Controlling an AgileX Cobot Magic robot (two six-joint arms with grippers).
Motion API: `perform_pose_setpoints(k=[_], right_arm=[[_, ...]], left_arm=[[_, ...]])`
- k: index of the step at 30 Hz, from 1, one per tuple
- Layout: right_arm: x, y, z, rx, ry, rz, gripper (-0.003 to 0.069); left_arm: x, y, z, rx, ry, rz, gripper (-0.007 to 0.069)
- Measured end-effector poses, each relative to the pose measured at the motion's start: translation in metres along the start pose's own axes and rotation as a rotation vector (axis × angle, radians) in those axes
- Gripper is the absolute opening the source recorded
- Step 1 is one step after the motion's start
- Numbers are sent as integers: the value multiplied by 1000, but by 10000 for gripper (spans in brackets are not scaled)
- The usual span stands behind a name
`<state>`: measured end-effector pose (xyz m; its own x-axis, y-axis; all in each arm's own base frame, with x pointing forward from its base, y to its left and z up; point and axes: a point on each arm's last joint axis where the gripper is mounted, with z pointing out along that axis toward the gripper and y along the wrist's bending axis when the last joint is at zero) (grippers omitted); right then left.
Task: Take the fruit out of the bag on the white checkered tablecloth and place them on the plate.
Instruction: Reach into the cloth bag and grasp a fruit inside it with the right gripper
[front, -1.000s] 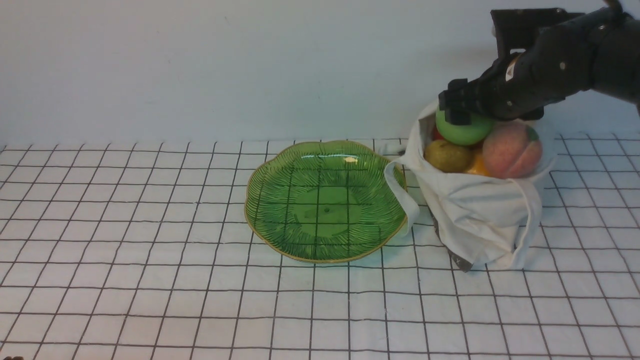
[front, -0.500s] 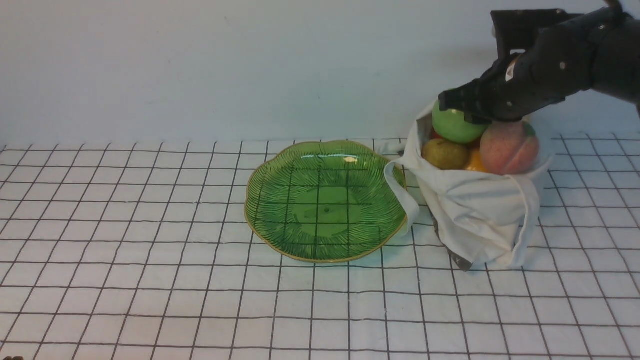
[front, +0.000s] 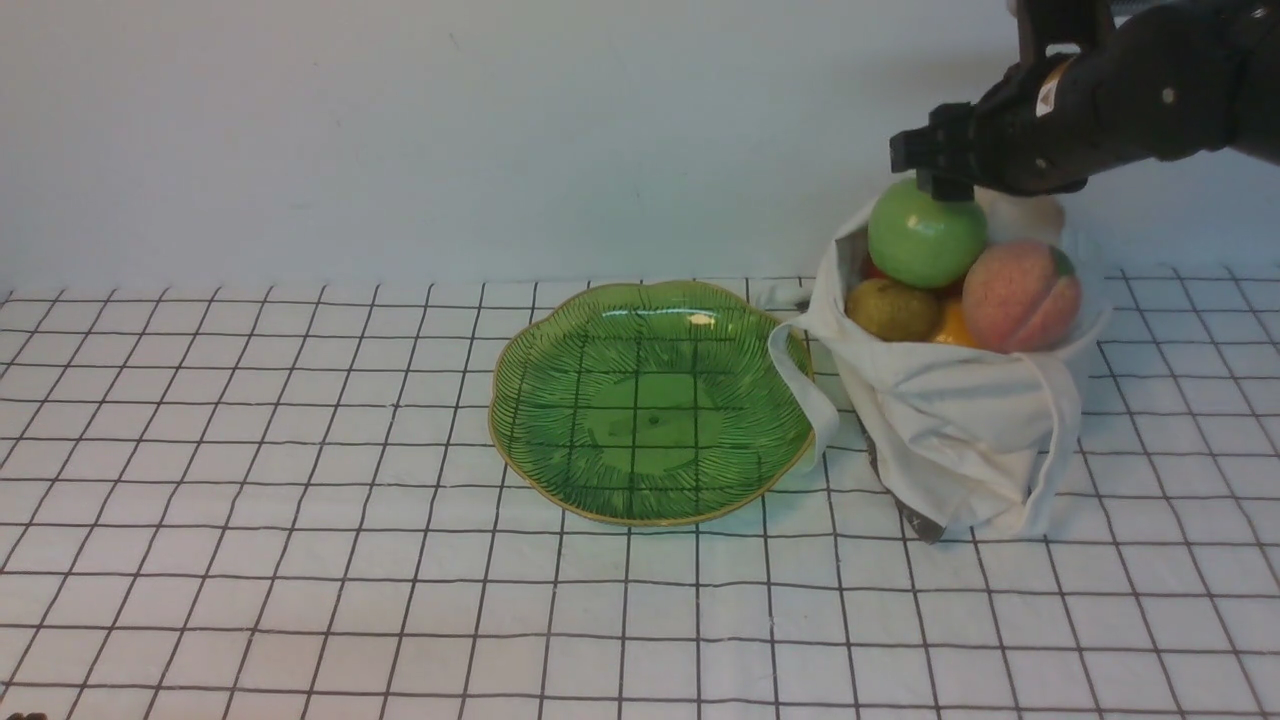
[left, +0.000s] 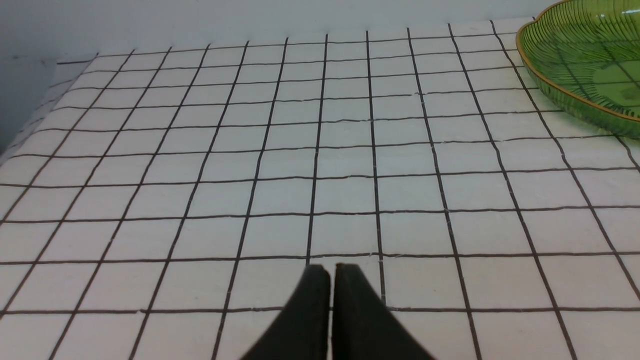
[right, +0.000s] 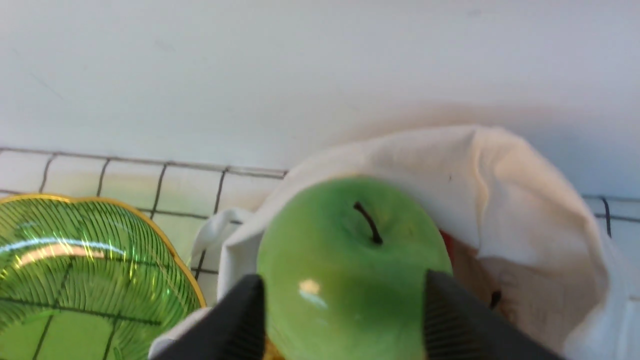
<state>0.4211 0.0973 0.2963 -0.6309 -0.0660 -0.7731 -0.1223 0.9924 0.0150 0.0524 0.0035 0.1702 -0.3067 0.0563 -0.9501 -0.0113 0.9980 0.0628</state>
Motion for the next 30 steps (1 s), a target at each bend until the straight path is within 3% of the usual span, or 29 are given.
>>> perform_pose_setpoints(k=[3, 8, 23, 30], right_arm=[[2, 1, 9, -7, -14, 1, 636], [11, 1, 31, 3, -5, 42, 689], [26, 0, 59, 33, 28, 92, 689], [26, 0, 59, 33, 28, 86, 597]], left_arm=[[0, 0, 0, 0, 0, 0, -8], [0, 0, 0, 0, 0, 0, -8], [0, 0, 0, 0, 0, 0, -8], [0, 0, 0, 0, 0, 0, -8]])
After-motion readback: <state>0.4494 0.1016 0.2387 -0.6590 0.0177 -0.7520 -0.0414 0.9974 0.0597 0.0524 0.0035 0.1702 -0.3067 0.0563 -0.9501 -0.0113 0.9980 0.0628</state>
